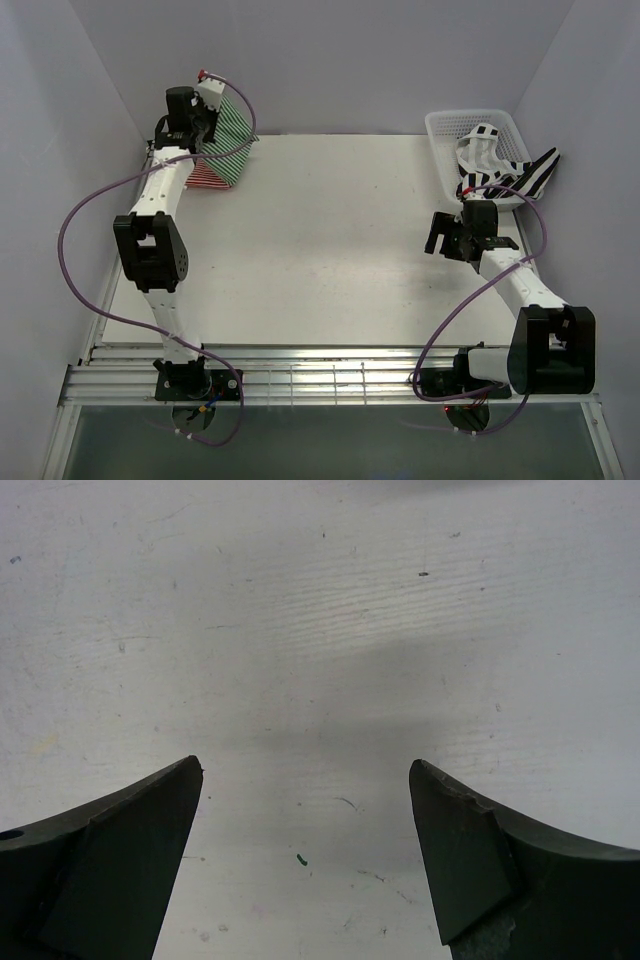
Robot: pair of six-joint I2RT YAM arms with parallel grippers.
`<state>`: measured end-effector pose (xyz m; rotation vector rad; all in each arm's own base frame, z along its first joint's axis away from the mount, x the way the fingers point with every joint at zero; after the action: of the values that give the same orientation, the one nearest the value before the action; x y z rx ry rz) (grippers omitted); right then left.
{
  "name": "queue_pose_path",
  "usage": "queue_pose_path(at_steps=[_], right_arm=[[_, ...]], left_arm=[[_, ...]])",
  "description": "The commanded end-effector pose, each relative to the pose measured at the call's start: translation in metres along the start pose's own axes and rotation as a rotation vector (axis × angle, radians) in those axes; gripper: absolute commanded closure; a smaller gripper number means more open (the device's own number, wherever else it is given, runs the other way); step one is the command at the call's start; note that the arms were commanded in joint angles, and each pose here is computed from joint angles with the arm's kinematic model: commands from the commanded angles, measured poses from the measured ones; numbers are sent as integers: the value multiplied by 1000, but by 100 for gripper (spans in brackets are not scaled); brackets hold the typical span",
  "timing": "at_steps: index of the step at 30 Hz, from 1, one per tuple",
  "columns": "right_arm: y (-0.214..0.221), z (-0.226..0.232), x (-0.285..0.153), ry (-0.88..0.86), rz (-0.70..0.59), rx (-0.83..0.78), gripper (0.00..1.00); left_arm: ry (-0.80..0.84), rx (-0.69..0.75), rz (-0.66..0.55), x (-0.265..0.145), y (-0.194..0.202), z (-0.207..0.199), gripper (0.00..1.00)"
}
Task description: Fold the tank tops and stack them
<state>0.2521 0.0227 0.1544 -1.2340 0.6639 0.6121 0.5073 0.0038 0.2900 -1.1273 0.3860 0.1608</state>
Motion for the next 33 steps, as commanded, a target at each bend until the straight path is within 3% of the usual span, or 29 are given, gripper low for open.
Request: queue_pose_path(at_steps=[1,14,25,27,28,30,31,32,33], right_arm=[[-6,-1,-2,29,-13,13,10],[-11,-4,-11,74,-42,7,10],[-26,0,-37,78,-46,-7,10],[-35,3,-52,61,-87,-11,10],[-37,4,-56,51,-105,-13,10],[-44,7,-72,33,-153,-13,10],[-47,8,-76,30,-165,-15,10],[-50,9,-82,26,-180,-18,10],[-57,11,-91,23,-213,-19,10]], left_arm=[[-27,-5,-43,3,-10,12,100],[-114,-16,64,49,44,49,100],[-225,-51,79,77,85,84,98],[-268,-65,83,77,93,95,83],[-292,-70,99,78,99,99,61],[-333,-78,104,77,105,107,37],[-368,-82,115,75,107,110,14],[-379,-87,120,73,109,113,2],[-391,-109,115,71,108,114,2]])
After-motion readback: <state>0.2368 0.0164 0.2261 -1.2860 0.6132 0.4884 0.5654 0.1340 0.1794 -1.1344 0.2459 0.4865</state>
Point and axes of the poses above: each gripper's point midway between its finger pads, its own x axis out along the fingers, its own z axis along the line the jaws close on, y = z × x, the point moved 10 cm from there along -x, back along the fingers, and after that the axes turned 3 degrees about x, right-handed, at the moved point
